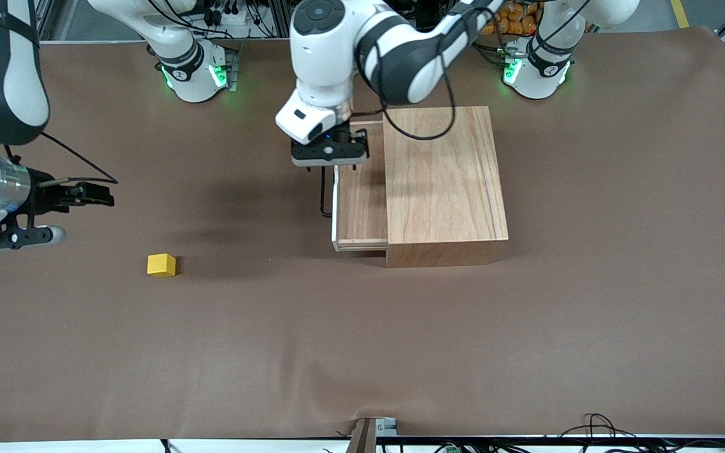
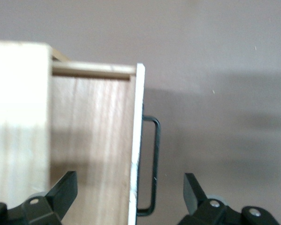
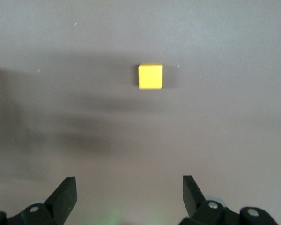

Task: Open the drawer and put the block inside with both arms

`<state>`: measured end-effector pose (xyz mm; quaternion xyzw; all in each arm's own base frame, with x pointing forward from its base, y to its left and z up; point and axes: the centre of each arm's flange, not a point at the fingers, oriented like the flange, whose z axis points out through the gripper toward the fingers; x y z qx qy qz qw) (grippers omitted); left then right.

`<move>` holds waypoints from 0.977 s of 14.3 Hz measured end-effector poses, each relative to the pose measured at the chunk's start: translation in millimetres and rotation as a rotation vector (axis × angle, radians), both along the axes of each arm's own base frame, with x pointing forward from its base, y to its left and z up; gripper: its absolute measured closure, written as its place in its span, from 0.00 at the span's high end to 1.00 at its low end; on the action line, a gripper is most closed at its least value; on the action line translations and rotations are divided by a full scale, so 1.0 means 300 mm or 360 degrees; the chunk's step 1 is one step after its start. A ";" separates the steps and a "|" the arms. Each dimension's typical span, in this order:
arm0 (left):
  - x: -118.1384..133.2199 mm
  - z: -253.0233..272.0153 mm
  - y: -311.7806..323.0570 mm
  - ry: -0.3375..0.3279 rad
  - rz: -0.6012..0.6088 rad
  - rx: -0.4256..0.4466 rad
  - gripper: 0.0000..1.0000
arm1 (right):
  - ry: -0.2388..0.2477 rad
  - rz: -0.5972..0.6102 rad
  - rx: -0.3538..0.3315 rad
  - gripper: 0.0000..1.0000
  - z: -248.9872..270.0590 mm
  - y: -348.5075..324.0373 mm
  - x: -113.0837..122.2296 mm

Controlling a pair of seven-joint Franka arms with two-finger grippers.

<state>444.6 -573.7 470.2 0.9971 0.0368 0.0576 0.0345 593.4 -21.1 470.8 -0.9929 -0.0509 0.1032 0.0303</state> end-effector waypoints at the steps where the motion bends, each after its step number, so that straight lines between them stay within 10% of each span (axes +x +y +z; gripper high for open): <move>1: 0.032 0.019 0.036 0.0003 0.0022 0.0005 1.00 | -0.0033 -0.0018 -0.0003 1.00 -0.058 -0.023 0.004; 14: 0.446 0.146 0.628 0.0099 -0.0124 0.0137 1.00 | -0.0236 0.0085 -0.0039 1.00 -0.686 -0.008 0.147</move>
